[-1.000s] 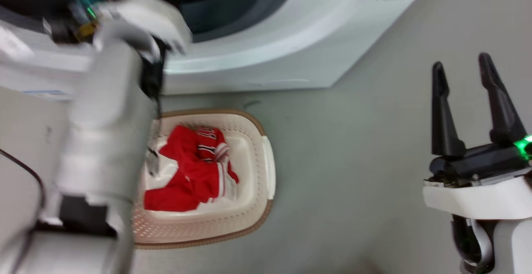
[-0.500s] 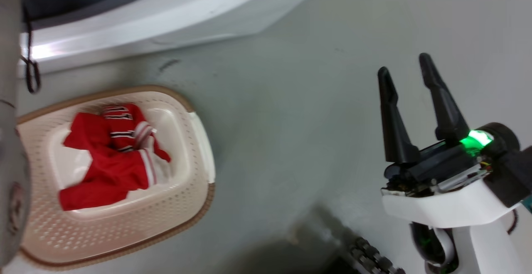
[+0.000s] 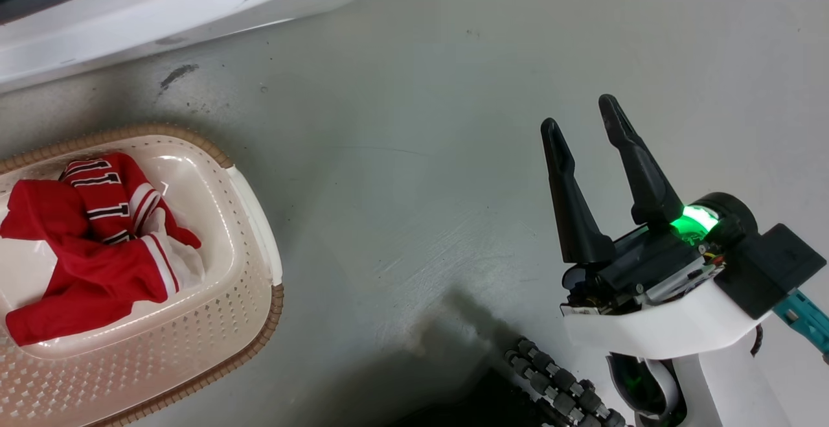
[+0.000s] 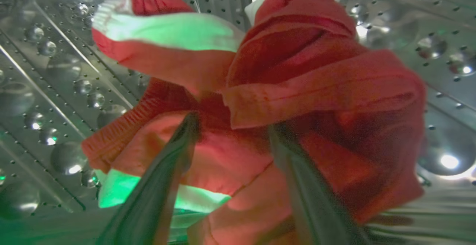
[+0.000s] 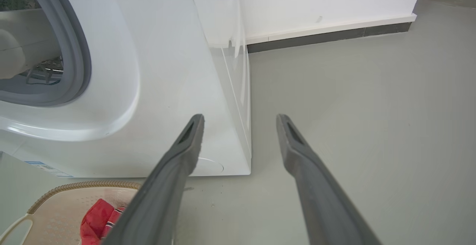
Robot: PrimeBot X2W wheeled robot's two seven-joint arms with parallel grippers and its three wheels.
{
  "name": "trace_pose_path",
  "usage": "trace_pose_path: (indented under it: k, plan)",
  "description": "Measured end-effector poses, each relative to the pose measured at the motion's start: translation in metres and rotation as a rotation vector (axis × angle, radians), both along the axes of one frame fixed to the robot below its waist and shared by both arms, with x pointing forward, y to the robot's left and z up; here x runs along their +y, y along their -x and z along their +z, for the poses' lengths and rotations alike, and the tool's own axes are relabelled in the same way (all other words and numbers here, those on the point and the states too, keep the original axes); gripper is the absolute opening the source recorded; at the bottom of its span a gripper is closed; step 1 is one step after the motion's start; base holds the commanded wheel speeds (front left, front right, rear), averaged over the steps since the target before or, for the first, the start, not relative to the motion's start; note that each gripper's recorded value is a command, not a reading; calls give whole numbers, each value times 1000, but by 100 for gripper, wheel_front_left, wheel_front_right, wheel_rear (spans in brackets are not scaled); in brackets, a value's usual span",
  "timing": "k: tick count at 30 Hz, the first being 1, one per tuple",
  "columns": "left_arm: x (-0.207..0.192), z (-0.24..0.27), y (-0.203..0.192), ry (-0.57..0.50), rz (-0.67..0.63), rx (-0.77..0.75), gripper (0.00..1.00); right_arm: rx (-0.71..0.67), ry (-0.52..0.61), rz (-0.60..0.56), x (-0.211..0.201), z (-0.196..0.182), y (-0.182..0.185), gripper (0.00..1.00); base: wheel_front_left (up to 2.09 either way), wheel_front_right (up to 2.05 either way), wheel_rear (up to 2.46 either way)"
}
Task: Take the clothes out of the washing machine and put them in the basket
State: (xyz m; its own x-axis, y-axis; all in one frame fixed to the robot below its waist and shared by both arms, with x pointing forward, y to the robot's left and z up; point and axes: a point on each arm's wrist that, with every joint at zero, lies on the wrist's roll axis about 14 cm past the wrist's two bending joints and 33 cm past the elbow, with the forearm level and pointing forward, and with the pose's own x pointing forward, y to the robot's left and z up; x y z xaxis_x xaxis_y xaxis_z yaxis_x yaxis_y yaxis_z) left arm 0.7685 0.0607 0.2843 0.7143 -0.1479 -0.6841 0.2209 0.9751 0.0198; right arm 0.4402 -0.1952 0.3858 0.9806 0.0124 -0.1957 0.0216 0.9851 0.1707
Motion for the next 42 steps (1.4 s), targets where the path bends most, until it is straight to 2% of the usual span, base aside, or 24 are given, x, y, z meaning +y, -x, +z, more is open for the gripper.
trace_pose_path:
  k: [1,8,16,21,25,32,42]
  plan:
    - [0,0,0,0,5,3,0,-2,-3,0,0,1,-1,100,0,0,0]
    - [4,14,-5,-6,45,-87,0,-27,-11,7,2,7,-4,100,0,0,0]
    - [11,75,-16,29,57,-388,0,-68,-10,22,6,21,-9,100,0,0,0]
    - [17,119,-12,68,64,-557,0,-106,0,38,10,33,-12,100,0,0,0]
    - [18,139,3,99,56,-628,0,-133,16,47,11,42,-12,100,0,0,0]
    - [29,162,36,149,57,-699,0,-174,18,57,15,60,-10,100,0,0,0]
    - [49,161,80,183,71,-645,0,-210,10,77,23,82,-5,100,0,0,0]
